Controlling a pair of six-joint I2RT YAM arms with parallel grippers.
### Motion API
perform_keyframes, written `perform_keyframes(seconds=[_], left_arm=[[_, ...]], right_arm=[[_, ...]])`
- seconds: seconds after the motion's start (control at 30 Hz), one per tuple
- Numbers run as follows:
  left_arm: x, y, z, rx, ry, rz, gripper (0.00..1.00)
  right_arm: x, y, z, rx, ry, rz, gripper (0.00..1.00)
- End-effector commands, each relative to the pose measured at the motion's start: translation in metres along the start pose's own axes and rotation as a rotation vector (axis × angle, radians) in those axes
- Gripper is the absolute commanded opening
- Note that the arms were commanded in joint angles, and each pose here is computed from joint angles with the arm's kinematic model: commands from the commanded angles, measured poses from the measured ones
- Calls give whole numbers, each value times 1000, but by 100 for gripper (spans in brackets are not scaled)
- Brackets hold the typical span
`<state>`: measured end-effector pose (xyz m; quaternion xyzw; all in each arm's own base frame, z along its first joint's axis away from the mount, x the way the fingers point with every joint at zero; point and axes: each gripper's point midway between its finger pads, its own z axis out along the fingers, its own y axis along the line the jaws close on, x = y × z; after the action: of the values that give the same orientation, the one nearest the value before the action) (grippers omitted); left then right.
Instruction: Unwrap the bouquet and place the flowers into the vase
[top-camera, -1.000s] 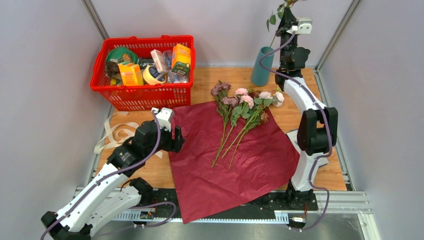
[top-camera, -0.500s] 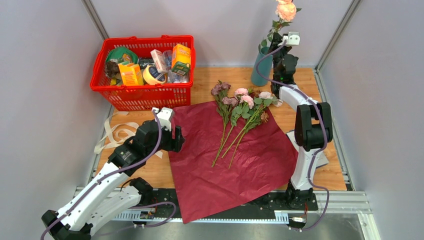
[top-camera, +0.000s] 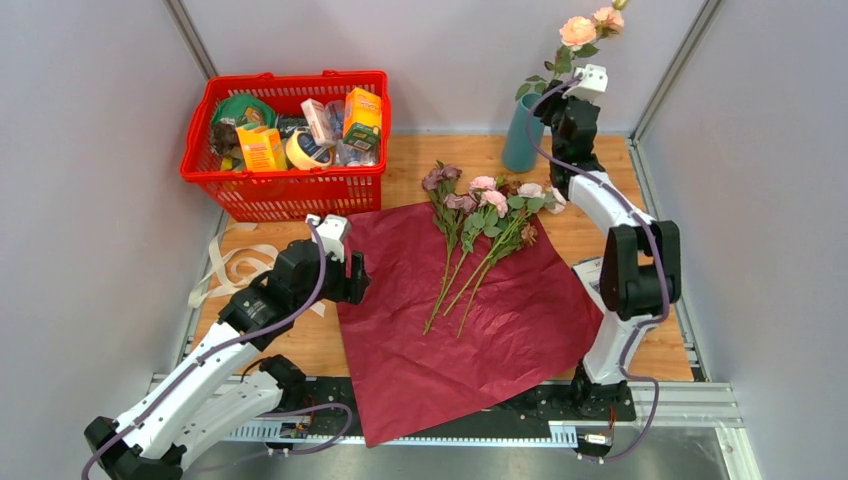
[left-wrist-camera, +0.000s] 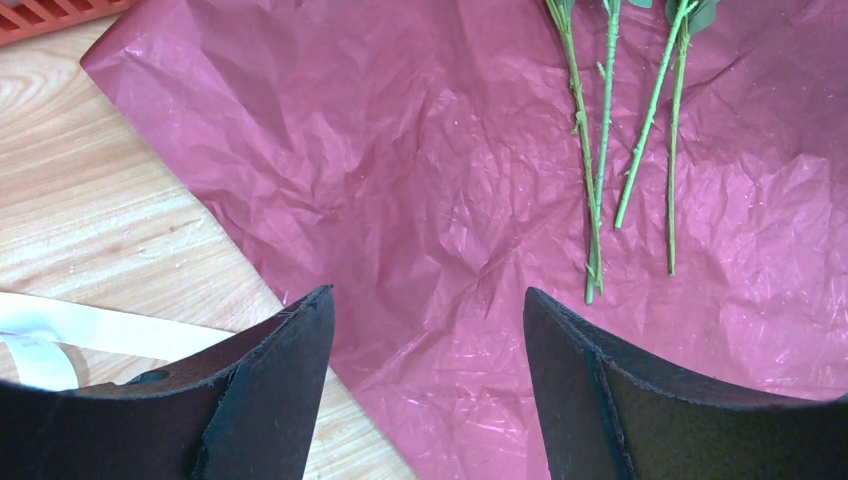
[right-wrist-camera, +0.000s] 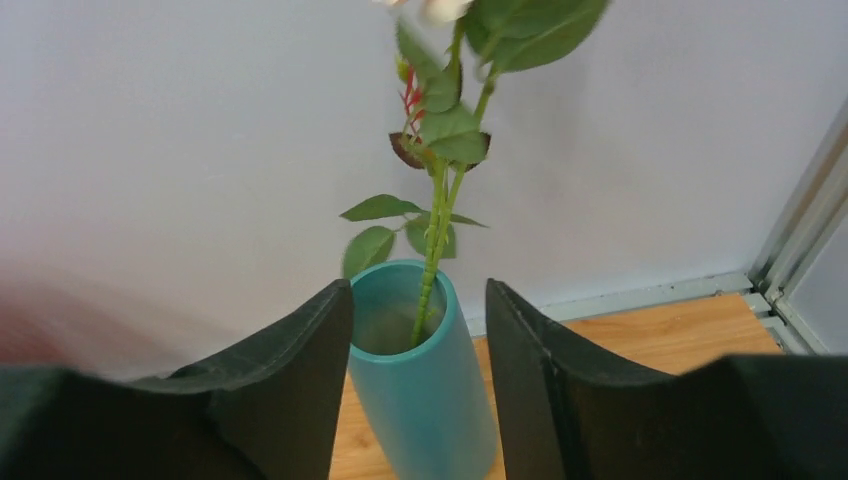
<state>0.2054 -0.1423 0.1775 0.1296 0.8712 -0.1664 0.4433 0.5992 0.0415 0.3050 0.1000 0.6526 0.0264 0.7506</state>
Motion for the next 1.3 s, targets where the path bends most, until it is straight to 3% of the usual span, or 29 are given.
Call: perform_keyframes(seconds=[0.0,0.27,0.47,0.73,0.97,1.27], left_arm=[[-6,-1,-1,4,-22,7,77],[-7,-1,-2,6,-27,8,77],[-8,-1,-3,6,-32,6,77],[-9,-1,-3,5,-37,5,77],[-8,-2,-3,13,-35,7,77],[-8,-5,-3,32,-35,11,77]], right_arm=[[-72,5,-40,-6,-14,109,58],[-33,28,-121,-108,274,404,61],[27,55,-195,-253,537,625,60],[113,71,-264,-285,849,723,59],[144,55,-260,-166,869,695,44],[172,39,-243,-38,872,666,42]])
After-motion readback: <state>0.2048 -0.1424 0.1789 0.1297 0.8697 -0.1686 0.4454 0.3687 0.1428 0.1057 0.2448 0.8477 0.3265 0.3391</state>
